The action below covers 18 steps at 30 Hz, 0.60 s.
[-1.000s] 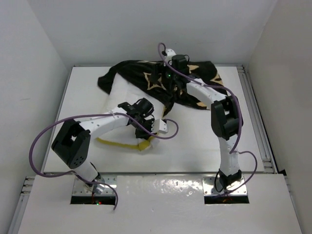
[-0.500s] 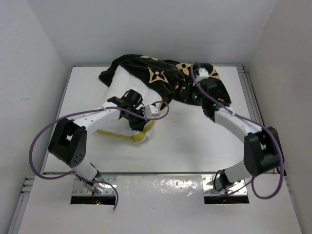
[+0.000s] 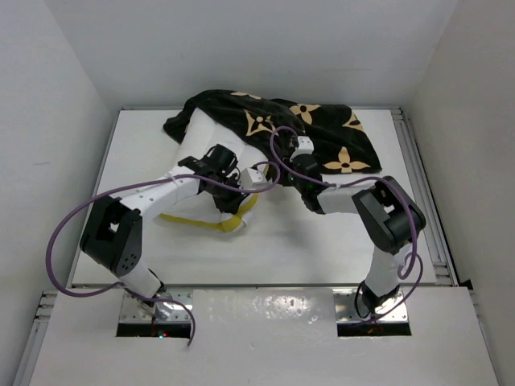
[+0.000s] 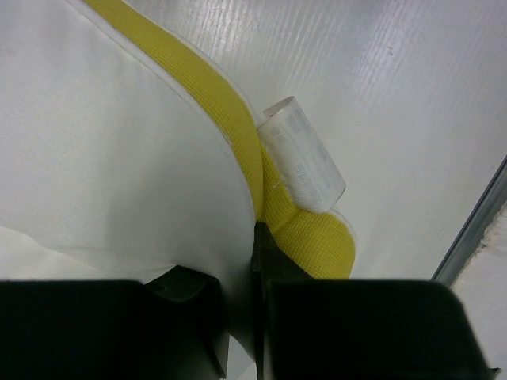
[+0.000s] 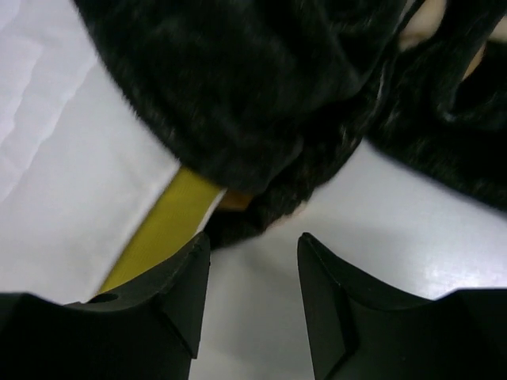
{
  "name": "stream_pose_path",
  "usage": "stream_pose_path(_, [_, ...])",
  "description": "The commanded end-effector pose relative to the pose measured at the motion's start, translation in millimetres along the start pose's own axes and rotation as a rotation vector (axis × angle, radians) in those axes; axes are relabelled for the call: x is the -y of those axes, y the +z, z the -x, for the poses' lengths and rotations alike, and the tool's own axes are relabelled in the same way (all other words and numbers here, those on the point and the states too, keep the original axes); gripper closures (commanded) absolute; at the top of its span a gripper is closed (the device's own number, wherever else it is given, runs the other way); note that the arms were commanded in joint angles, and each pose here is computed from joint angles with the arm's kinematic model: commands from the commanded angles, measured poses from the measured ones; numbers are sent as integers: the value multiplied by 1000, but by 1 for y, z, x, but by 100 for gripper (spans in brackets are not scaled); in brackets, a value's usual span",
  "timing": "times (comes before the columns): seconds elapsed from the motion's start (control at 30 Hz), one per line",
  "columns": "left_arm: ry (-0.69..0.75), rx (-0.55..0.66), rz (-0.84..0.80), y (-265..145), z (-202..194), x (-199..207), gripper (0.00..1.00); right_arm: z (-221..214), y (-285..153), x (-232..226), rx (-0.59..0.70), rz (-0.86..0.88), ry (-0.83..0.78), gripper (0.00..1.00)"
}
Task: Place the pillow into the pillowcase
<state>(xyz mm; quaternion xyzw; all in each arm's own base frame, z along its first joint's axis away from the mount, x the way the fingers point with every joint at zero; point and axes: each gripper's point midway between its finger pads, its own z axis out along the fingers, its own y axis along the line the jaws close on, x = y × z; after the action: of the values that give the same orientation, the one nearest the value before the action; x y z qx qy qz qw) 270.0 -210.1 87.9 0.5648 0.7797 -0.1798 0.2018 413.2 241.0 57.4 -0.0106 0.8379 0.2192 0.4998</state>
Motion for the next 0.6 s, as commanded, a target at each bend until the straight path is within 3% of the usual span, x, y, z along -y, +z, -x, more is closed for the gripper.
stream_pose_path(0.0, [73,119,57,-17,42,-10,100,60,20,-5,203,-37,34,53])
stream_pose_path(0.37, [84,104,54,-15,44,-15,100,50,63,-1,192,-51,25,46])
stream_pose_path(0.43, [89,97,57,-15,42,-16,100,52,68,-5,207,-17,10,48])
stream_pose_path(0.53, [110,88,65,-17,41,-17,100,68,69,-16,296,61,-11,100])
stream_pose_path(0.57, [109,83,63,-18,39,-17,100,68,66,-16,314,69,-29,100])
